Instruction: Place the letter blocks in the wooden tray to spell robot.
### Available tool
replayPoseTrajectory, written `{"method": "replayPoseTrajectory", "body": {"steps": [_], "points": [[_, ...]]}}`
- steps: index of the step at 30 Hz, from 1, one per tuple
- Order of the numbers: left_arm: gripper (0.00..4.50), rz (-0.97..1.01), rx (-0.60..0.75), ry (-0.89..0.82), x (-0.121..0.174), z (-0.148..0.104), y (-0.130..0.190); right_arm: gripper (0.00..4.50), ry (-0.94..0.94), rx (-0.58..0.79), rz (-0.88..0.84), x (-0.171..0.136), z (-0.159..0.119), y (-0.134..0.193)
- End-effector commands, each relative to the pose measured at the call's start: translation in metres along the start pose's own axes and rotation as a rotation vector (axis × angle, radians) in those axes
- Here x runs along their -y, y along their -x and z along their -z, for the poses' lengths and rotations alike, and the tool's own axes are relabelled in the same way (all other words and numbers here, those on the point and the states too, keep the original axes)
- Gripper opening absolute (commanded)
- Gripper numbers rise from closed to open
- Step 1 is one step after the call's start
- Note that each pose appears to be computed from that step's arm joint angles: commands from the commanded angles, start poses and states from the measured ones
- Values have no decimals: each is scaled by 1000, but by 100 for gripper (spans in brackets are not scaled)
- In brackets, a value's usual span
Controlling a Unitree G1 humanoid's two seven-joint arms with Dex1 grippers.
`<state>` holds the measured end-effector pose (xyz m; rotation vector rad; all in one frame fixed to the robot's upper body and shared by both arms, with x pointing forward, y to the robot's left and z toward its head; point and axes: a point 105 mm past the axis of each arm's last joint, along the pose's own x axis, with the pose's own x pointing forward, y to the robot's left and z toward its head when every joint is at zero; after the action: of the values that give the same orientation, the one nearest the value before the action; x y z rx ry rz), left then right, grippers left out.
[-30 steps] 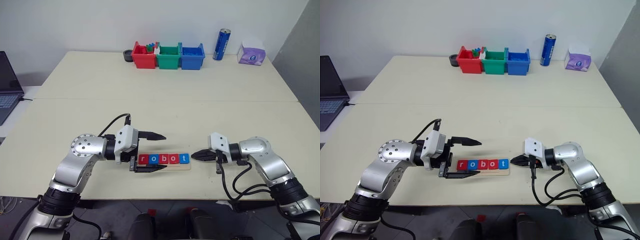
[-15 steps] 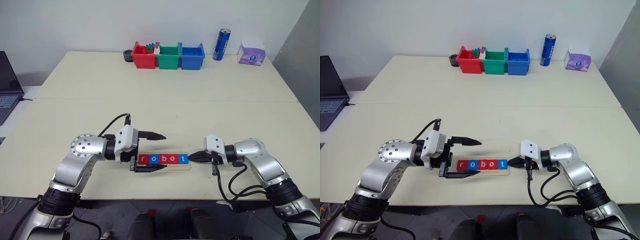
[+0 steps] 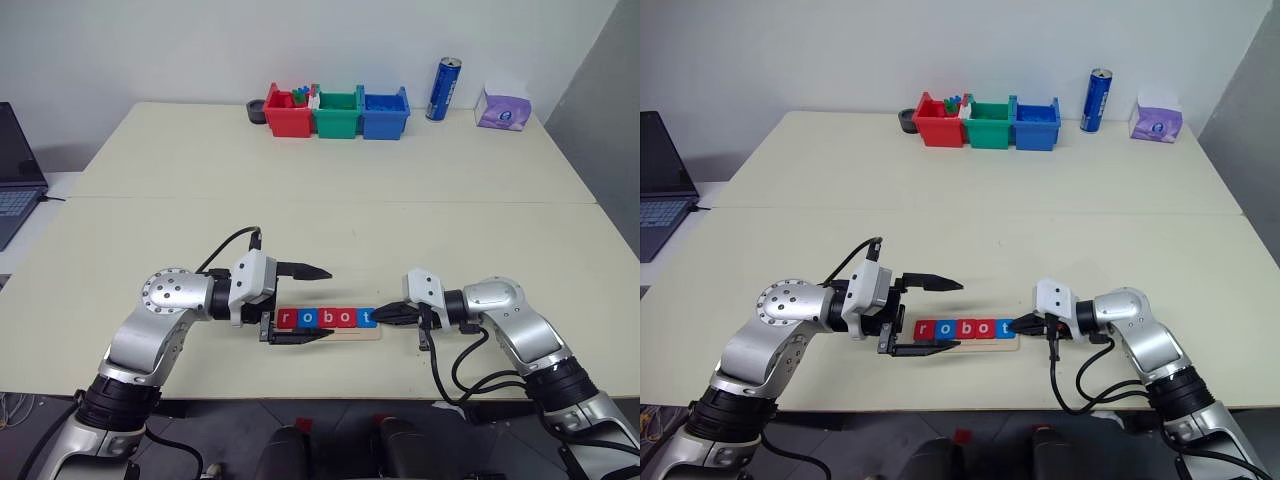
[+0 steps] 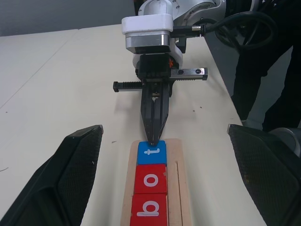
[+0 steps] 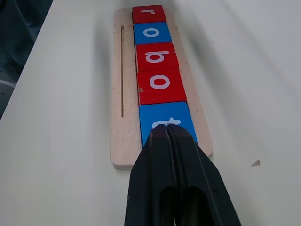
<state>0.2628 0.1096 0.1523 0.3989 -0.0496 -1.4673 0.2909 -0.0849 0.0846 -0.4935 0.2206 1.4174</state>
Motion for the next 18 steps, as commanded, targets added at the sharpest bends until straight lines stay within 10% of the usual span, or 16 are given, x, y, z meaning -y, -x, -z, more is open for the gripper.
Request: {"method": "replayPoseTrajectory", "body": {"steps": [1, 18], "points": [[450, -2, 5, -34, -1, -6, 0, 5, 11, 44, 19, 6, -15, 1], [450, -95, -110, 10, 3, 9, 30, 5, -40, 106, 21, -23, -50, 36]]}}
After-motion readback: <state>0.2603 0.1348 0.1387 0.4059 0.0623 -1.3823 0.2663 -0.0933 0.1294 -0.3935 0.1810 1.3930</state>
